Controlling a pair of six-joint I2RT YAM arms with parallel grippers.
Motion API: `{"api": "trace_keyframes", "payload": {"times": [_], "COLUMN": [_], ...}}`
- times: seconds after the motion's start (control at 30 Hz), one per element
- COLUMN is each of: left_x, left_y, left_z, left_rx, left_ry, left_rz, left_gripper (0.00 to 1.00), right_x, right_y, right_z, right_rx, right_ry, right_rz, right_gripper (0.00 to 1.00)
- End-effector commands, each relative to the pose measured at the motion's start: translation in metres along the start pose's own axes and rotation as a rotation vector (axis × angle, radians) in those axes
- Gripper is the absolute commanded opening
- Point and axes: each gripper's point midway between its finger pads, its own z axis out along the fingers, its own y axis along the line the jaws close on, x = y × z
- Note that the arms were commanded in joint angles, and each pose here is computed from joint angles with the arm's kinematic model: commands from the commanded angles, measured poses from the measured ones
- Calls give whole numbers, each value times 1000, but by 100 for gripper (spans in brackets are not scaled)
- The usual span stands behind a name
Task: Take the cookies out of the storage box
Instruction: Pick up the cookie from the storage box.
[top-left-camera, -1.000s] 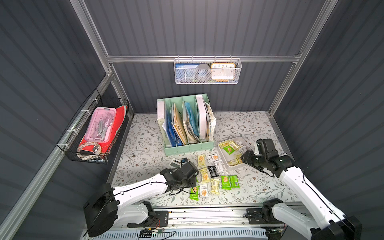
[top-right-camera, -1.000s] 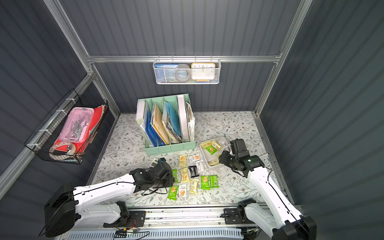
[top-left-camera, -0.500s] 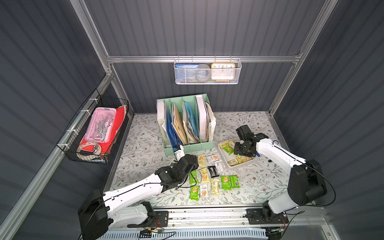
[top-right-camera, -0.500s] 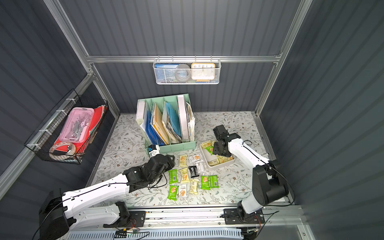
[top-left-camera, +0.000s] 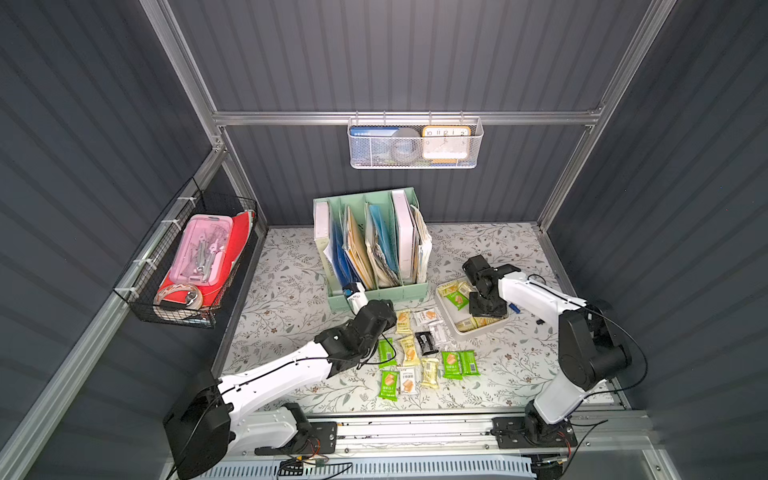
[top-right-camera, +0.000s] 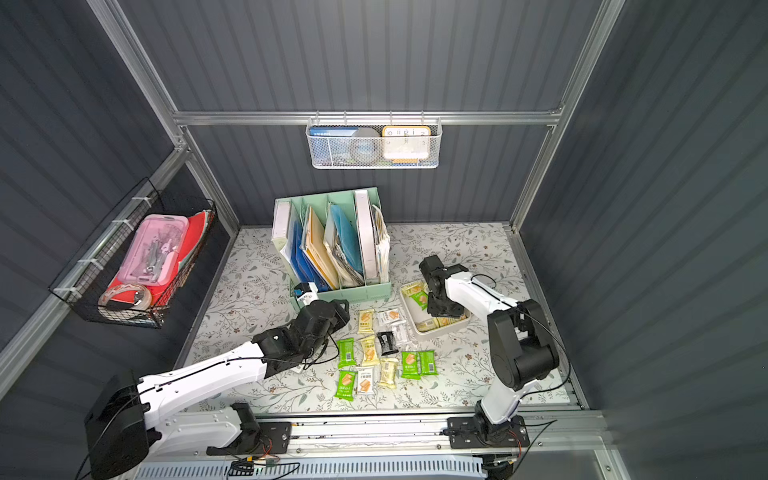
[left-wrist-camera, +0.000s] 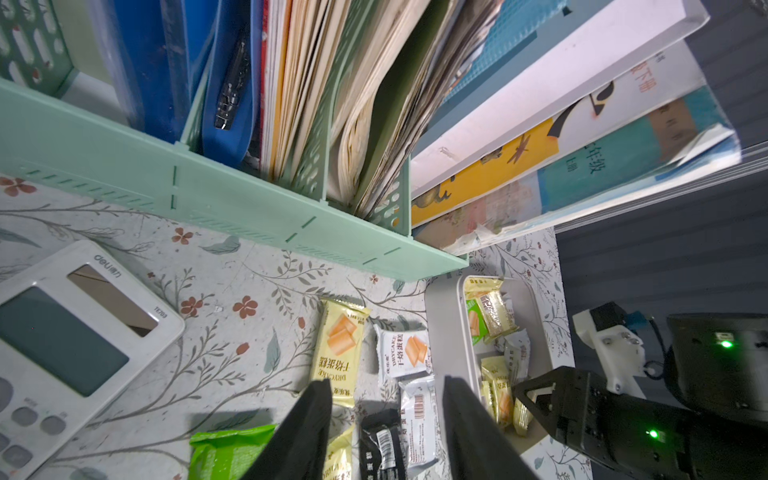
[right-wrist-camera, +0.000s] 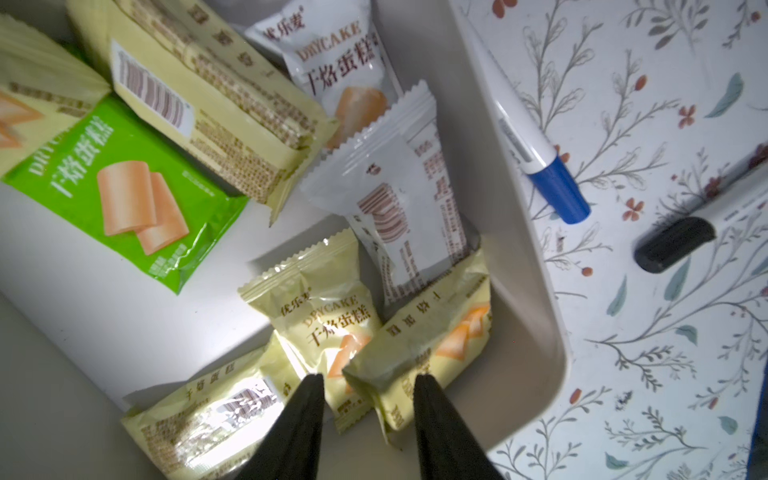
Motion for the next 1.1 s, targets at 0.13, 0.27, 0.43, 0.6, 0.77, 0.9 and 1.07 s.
{"api": "trace_keyframes", "payload": {"times": [0.13,0.27,0.43,0.6,0.77,0.9,1.07], "left_x": [-5,-5,-3,-4,-4,-4,-1], "left_y": [-2,-2,-1,-3,-6,-7,-6], "left_z": [-1,0,1,2,2,3,5], "left_rx": [19,17,15,21,25,29,27], "left_ry": [-14,-12,-8,-12,-8,-8,-1], "left_rz": [-10,-9,-13,-16,-16,-23,-24], "left_gripper": [48,47,47,46,46,46,46], "right_x": [-3,-5,-5,-7,-12,-16,-7], "right_y": [-6,-7,-8,-7,-3,-1,2], "right_z": [2,5,5,-3,-25,-51,-79], "right_rx": [105,131,162,170,153,126,74], "right_ry": [-16,-21,-33,-55,-105,-162,-202], "right_rz": [-72,-90,-115,-132,-134,-127,-132], "right_gripper": [34,28,13,1,0,0,0]}}
